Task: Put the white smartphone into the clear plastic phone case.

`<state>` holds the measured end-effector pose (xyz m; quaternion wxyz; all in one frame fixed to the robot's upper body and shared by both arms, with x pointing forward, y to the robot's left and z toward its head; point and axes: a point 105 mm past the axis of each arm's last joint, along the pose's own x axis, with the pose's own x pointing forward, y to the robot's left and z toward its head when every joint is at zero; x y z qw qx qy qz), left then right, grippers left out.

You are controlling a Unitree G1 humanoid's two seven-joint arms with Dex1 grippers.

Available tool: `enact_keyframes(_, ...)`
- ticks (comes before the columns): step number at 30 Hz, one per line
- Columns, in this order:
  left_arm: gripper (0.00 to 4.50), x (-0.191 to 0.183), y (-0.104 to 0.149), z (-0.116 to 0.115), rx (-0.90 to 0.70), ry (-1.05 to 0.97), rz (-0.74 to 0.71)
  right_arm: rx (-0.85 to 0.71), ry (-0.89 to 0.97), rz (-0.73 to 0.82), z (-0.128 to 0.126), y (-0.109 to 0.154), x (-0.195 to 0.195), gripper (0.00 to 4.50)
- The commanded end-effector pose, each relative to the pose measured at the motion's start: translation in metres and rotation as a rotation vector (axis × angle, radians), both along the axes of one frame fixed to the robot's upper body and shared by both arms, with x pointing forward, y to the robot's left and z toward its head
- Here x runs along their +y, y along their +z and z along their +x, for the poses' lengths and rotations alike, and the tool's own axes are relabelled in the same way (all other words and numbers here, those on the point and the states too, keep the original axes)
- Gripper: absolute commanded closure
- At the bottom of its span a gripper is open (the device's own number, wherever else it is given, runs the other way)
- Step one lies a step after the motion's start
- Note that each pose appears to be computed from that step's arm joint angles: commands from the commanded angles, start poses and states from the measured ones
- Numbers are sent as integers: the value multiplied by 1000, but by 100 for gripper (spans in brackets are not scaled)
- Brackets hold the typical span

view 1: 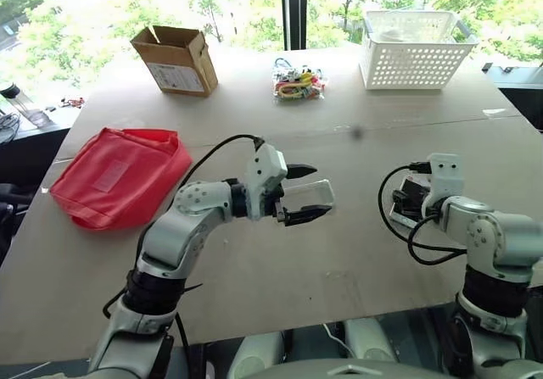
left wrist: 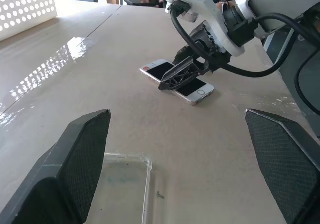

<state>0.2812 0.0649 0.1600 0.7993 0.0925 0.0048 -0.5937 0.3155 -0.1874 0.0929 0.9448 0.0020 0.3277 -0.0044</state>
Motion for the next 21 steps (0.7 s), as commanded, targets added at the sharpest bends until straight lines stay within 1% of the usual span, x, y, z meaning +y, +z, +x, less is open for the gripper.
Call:
enact_keyframes(1, 12, 1, 12, -5, -47, -1, -18, 70, 100, -7, -3, -17, 24, 0)
enact_keyframes(2, 12, 2, 12, -4, -47, 2, -18, 77, 98, -17, -4, -19, 22, 0)
enact_keyframes(5, 0, 2, 12, -3, -46, 11, -19, 85, 101, -24, -7, -23, 19, 76)
enact_keyframes(7, 0, 2, 12, -3, -46, 12, -20, 78, 121, -31, -9, -22, 18, 154)
enact_keyframes(8, 0, 2, 12, -3, -46, 12, -21, 67, 134, -35, -8, -21, 18, 168)
enact_keyframes(12, 0, 1, 11, -2, -44, 16, -22, -23, 247, -24, -4, -10, 22, 170)
enact_keyframes(13, 0, 2, 11, -2, -43, 17, -22, -72, 297, -18, -1, -3, 28, 170)
enact_keyframes(14, 0, 2, 11, -1, -43, 18, -23, -126, 361, 8, 0, 5, 36, 170)
enact_keyframes(15, 0, 2, 11, -1, -43, 19, -22, -148, 462, 14, -2, 10, 45, 170)
enact_keyframes(16, 0, 2, 11, -1, -44, 18, -22, -163, 543, -8, -5, 13, 50, 170)
enact_keyframes(18, 0, 2, 11, -1, -44, 18, -22, -157, 669, -58, -11, 11, 54, 170)
enact_keyframes(21, 0, 2, 11, -1, -45, 17, -21, -104, 782, -143, -17, 1, 49, 170)
